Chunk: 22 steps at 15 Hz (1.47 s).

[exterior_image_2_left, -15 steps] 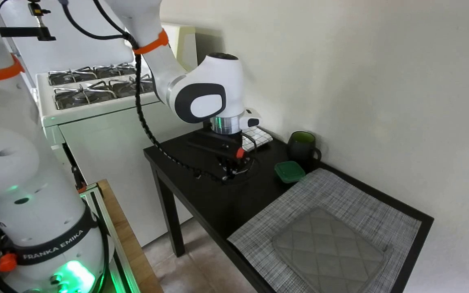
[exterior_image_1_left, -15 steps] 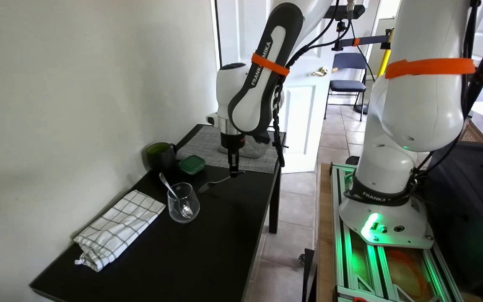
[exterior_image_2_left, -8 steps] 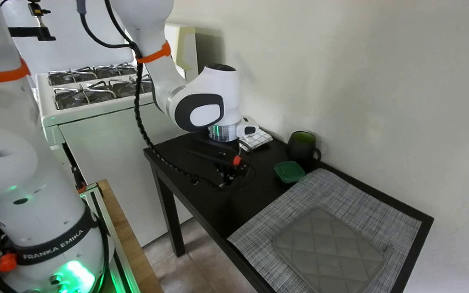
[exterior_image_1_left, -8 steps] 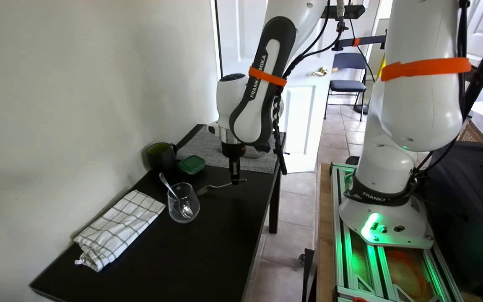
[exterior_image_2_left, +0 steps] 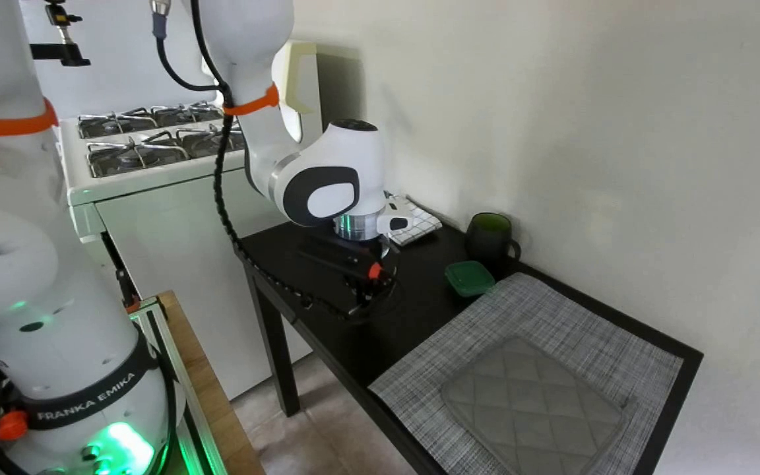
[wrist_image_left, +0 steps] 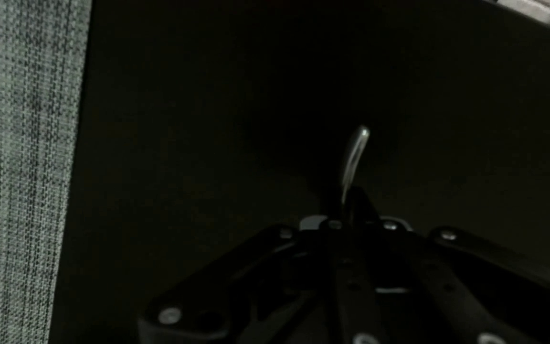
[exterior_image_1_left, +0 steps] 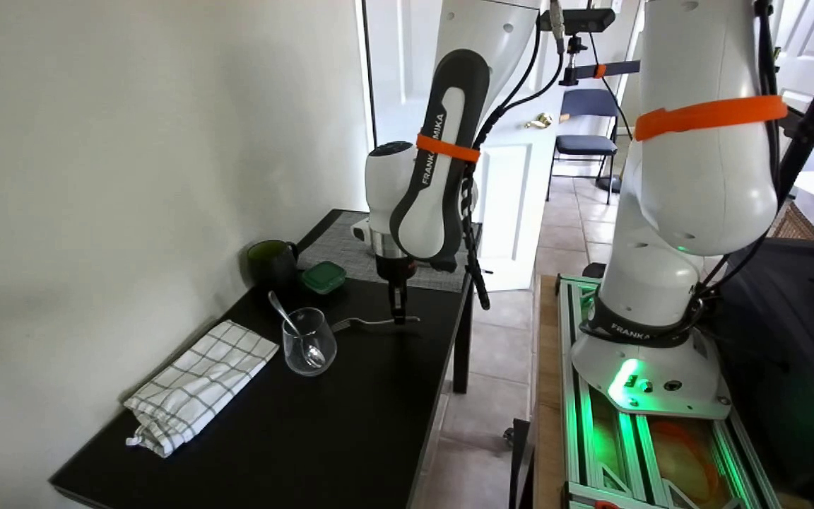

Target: Remove the folk and then the spoon from the glass cup and put them on the table

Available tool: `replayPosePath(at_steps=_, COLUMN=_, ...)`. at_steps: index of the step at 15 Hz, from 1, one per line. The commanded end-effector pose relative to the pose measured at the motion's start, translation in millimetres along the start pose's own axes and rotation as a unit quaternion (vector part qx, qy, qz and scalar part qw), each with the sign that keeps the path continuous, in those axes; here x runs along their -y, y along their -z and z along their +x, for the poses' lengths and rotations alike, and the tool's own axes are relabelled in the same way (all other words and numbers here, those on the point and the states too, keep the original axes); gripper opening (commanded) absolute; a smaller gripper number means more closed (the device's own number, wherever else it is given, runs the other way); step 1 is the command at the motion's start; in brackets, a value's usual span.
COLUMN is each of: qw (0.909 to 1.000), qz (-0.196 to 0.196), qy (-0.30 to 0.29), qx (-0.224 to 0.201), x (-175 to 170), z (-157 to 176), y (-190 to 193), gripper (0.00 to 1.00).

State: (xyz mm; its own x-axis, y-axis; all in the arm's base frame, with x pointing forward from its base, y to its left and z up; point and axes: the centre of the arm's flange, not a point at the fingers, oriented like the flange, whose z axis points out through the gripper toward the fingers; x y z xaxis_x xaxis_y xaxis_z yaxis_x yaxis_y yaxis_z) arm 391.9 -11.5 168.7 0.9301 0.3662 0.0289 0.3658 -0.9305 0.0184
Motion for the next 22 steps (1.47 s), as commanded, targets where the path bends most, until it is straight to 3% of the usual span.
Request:
replayPosePath(at_steps=1, qw=0.9999, qz=-0.007, qy=-0.009, qx=0.003, x=-0.1, z=0.8, y=-16.5, gripper=0.02)
replayPosePath(at_steps=5, qw=0.9999, qz=-0.006, qy=-0.006, qx=0.01, x=-0.6, z=1.3, y=-21.4, gripper=0.02)
replayPosePath(at_steps=7, qw=0.9999, qz=-0.002, qy=-0.004, qx=0.012, x=-0.8, z=2.2, y=-22.3, gripper=0.33)
replayPosePath(at_steps=16, qw=0.9997, qz=-0.006, qy=-0.004, qx=-0.024, x=-3.5, z=14.6, y=15.1, gripper=0.99)
replayPosePath(at_steps=22, qw=0.9981, qz=-0.021, qy=0.006, qx=-0.058, x=0.0, z=29.5, y=66.9, gripper=1.0)
